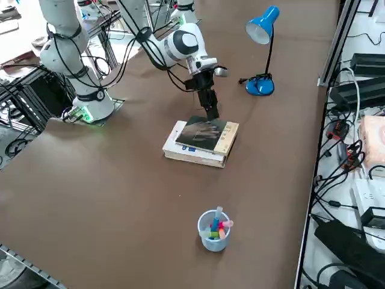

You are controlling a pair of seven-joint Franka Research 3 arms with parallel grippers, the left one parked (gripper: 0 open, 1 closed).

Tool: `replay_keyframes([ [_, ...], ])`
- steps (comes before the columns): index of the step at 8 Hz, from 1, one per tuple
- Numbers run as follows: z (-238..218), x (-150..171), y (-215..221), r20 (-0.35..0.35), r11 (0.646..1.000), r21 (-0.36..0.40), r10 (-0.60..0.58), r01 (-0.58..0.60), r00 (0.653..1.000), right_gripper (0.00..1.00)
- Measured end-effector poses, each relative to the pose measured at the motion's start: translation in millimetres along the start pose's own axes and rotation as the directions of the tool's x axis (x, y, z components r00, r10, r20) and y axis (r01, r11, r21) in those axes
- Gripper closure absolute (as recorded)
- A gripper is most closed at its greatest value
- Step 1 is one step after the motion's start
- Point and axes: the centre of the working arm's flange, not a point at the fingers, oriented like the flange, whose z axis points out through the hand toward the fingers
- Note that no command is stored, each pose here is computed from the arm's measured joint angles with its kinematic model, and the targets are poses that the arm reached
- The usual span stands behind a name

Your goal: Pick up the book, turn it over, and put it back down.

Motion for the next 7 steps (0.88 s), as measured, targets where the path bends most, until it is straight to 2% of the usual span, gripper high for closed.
replay_keyframes([
  [2, 4, -2, 5, -0.001, 0.999, 0.039, 0.014, -0.014, 1.0, 0.0],
  [7, 21, -14, 23, 0.036, 0.999, 0.039, -0.039, 0.037, 0.999, 0.0],
])
